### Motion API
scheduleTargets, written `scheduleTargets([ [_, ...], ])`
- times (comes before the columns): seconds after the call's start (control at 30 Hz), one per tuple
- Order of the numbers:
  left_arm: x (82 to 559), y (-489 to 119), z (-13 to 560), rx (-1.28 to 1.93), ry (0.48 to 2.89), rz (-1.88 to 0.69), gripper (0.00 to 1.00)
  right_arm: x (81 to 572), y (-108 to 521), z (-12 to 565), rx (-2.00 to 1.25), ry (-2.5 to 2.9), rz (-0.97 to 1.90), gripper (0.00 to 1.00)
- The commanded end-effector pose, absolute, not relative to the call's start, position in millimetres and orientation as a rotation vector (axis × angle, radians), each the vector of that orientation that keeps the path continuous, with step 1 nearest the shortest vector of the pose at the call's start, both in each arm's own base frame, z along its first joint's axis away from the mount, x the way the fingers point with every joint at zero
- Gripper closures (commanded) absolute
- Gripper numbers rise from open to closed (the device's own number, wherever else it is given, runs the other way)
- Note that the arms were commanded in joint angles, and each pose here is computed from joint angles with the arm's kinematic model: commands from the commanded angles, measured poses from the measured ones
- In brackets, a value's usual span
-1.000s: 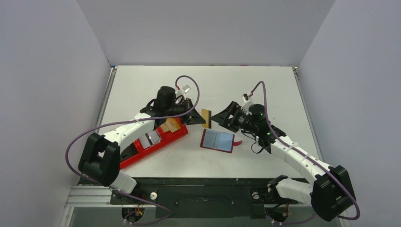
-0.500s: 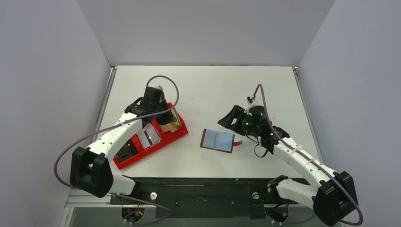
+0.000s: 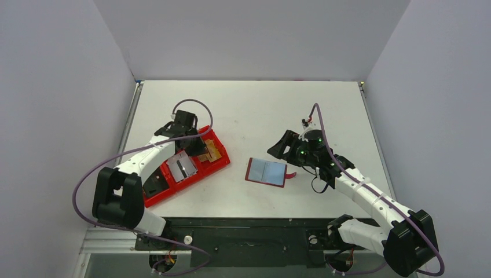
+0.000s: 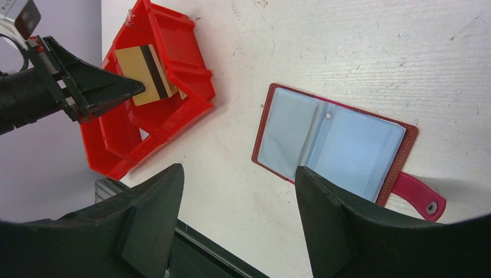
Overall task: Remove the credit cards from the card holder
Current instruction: Place the credit card in the storage box.
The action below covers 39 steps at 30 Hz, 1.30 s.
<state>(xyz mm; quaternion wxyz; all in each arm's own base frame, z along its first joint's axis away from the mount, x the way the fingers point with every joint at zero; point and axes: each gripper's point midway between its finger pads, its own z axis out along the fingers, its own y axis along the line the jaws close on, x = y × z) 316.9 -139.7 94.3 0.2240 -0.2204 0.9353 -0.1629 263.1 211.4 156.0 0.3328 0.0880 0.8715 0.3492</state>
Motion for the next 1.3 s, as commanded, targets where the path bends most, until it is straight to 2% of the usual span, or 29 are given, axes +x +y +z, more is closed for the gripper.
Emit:
scheduleTargets([
  [0.0,338,-144,94,-0.622,2.532,-0.487,1.0,272,211,171,0.206,2.226,0.907,0.34],
  [0.1,341,-146,89,-0.616,2.54,-0.49,0.98,271,208,170,0.213,2.226,0.9,0.34],
  [0.17,341,-145,89,-0.607,2.541,-0.487,0.91,271,207,169,0.217,2.226,0.896,0.34],
  [0.3,342,-141,94,-0.597,2.535,-0.461,0.71,273,207,167,0.222,2.232,0.89,0.34],
  [0.5,340,-132,107,-0.572,2.508,-0.42,0.56,274,208,164,0.224,2.243,0.884,0.34],
  [0.8,336,-132,130,-0.521,2.474,-0.44,0.48,276,208,154,0.236,2.277,0.856,0.34],
  [1.27,327,-151,155,-0.387,2.457,-0.505,0.46,270,211,132,0.235,2.347,0.706,0.34],
])
